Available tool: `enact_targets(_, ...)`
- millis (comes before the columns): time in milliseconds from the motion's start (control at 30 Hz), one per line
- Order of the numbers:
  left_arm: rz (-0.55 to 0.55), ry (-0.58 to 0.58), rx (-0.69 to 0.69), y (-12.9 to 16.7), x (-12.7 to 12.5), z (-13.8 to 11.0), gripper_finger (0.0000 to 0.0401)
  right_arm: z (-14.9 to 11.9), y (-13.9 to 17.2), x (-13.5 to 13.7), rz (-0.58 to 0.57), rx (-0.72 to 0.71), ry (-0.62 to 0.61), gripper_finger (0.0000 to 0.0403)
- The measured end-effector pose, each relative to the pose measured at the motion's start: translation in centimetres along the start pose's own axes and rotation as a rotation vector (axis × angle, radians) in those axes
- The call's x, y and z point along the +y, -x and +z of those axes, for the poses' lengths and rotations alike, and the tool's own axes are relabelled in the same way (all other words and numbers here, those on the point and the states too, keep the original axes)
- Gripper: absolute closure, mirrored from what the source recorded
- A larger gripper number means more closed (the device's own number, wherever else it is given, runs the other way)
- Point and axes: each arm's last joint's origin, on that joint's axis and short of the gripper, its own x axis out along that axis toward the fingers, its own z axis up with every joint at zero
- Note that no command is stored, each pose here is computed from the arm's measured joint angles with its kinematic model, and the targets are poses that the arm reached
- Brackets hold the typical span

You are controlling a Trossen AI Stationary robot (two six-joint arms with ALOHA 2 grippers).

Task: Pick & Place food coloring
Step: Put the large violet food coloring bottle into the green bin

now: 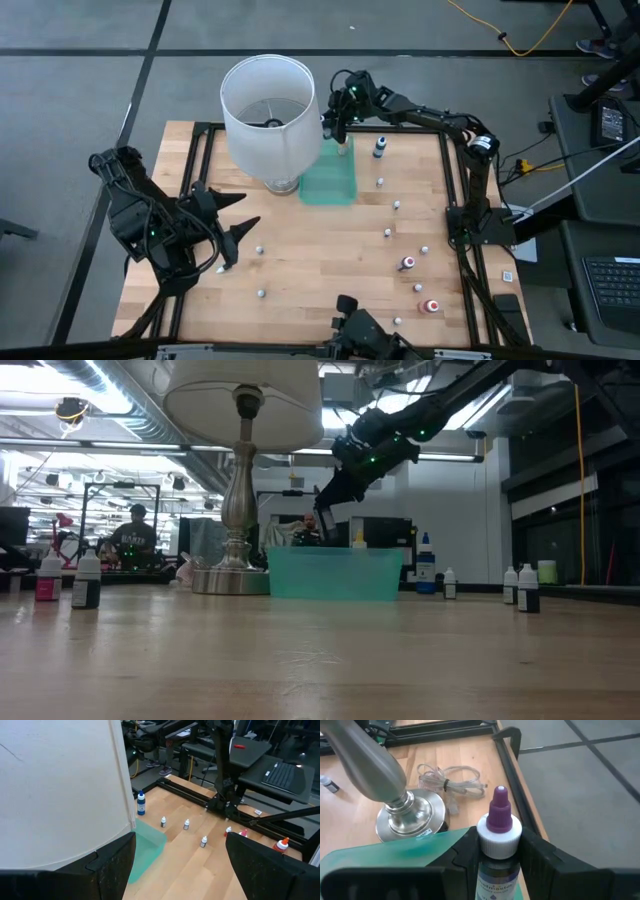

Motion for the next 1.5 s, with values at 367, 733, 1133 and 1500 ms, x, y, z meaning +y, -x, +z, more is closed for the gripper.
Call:
enact_targets(367,0.001,0.018,-0.002,0.0,0.0,0.0,0.01,-3.8,-1.4,0.0,0.014,-0.039,-0.047,0.0288)
enact_targets(733,0.001,0.033,-0.003,0.0,0.0,0.0,0.01,-6.3,-2.0,0.5,0.008,-0.072,-0.046,0.0288)
enact_targets(1133,0.002,0.033,-0.004,0.0,0.0,0.0,0.01,-6.8,-2.2,0.5,-0.002,-0.081,-0.001,0.0287)
enact_targets(1500,0.002,0.033,-0.004,0.0,0.0,0.0,0.01,-8.2,-2.4,0.7,0.006,-0.108,0.015,0.0286)
